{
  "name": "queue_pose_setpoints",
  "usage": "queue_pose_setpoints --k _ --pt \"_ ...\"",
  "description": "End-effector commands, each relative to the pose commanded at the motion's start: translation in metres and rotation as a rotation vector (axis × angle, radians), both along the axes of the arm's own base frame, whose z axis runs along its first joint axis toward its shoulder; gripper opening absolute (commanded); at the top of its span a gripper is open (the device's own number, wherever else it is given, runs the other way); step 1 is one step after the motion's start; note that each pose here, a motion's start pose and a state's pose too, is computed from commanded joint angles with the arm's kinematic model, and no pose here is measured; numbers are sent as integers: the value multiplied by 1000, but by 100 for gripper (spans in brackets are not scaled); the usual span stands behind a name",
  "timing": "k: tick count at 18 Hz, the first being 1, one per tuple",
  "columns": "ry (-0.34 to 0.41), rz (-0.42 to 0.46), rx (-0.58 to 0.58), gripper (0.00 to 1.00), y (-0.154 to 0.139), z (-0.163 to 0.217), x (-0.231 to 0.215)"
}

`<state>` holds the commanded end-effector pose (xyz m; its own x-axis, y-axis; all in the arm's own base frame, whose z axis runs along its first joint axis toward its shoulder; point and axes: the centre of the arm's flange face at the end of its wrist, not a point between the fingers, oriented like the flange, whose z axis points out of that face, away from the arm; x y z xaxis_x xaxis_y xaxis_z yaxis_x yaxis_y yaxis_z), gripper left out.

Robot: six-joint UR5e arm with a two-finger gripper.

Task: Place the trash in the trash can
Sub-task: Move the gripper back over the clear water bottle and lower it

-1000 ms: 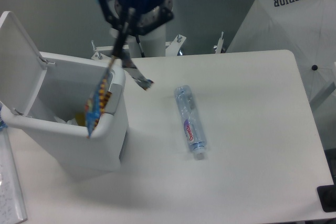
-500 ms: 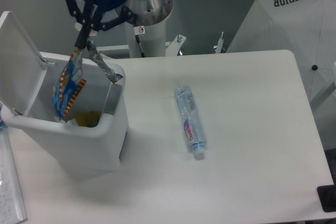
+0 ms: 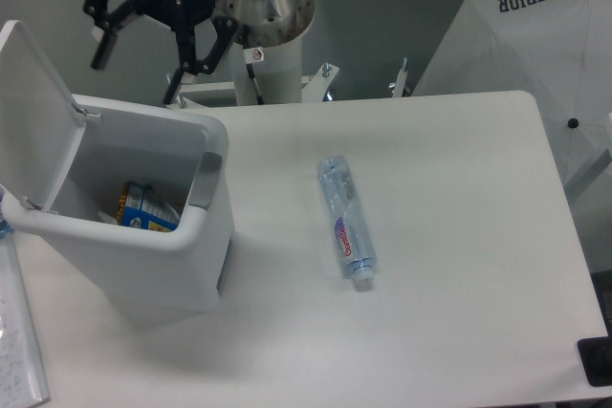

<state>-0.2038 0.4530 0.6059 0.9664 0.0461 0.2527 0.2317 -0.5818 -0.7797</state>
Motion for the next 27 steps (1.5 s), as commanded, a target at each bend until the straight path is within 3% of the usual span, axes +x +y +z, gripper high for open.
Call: queue_pose_setpoints --k 4,10,14,19,22,27 --pt "21 132 -22 100 -27 -4 -56" --pt "-11 208 -45 100 -20 -13 -125" --pt "-91 267 -106 100 -23 -60 -181" --pt "-119 371 -416 100 -11 -152 -239" --pt "-183 351 -577 100 5 -197 -256" --pt "-148 303 -780 100 24 -266 -267"
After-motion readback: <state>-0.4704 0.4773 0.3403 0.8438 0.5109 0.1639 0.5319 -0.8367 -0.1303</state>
